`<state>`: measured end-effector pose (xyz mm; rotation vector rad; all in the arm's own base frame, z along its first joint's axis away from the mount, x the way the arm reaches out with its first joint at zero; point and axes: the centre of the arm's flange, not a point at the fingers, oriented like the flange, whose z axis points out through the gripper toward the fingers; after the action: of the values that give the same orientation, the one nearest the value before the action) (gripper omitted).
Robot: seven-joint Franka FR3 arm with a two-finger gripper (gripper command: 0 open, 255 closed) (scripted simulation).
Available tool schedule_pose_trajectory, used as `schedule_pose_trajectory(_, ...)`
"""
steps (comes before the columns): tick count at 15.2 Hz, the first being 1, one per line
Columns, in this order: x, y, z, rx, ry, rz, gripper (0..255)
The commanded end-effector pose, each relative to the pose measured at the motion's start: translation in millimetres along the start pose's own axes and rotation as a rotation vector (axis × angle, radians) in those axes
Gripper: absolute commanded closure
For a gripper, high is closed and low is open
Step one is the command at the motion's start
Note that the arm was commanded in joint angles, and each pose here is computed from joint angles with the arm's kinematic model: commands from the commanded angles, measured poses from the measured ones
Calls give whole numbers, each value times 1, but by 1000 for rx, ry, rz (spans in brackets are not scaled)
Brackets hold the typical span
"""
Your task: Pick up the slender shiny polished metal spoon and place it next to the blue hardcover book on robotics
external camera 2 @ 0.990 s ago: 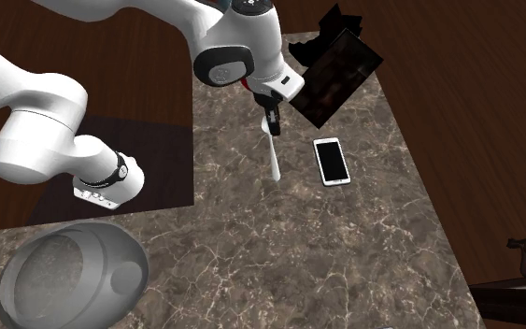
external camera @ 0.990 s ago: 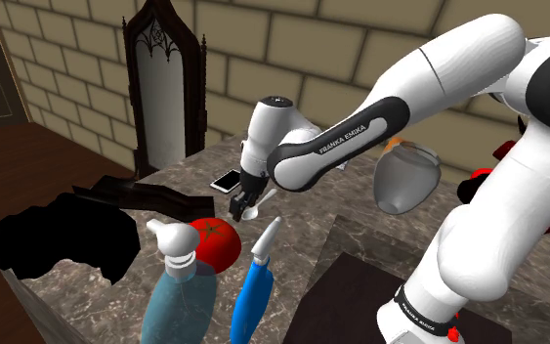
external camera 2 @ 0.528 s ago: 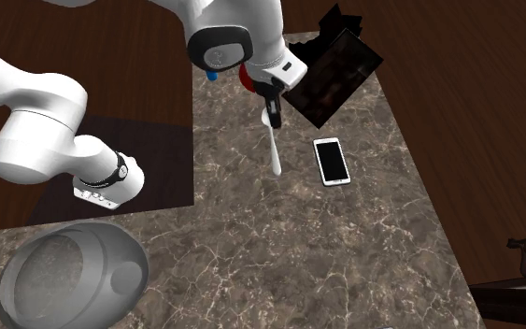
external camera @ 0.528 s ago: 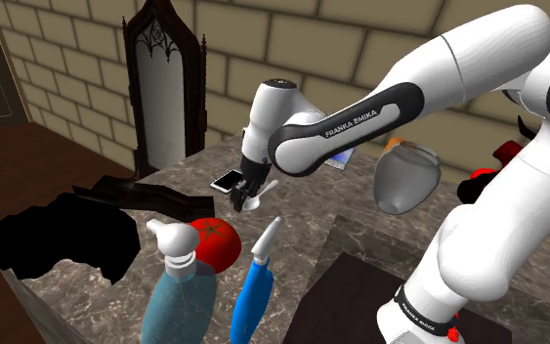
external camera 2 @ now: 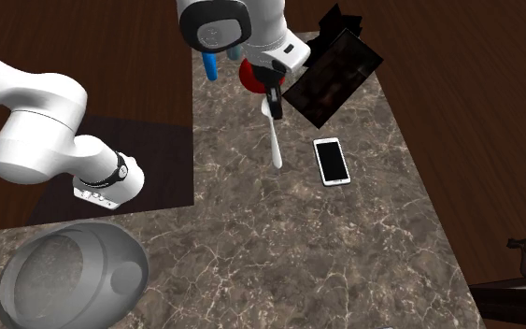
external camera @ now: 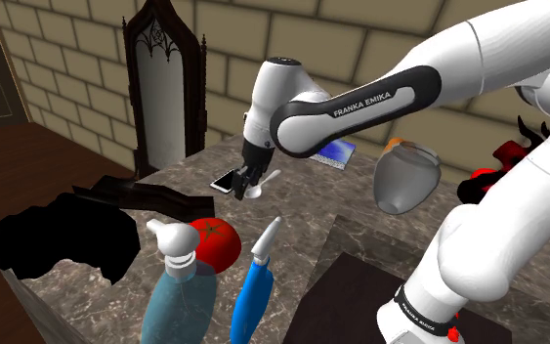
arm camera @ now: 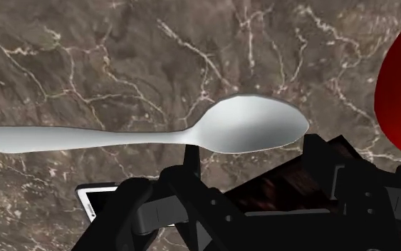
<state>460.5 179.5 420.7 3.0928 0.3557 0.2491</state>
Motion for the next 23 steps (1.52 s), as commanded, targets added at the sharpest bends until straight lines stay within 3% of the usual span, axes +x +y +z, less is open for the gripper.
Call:
schedule_pose_trajectory(1, 2, 1, -11, 0, -1, 0, 255)
schedule_pose_trajectory(3, 3, 1, -18, 0, -1, 0, 255)
schedule_pose_trajectory(23, 103, 244, 6, 0, -1, 0, 255)
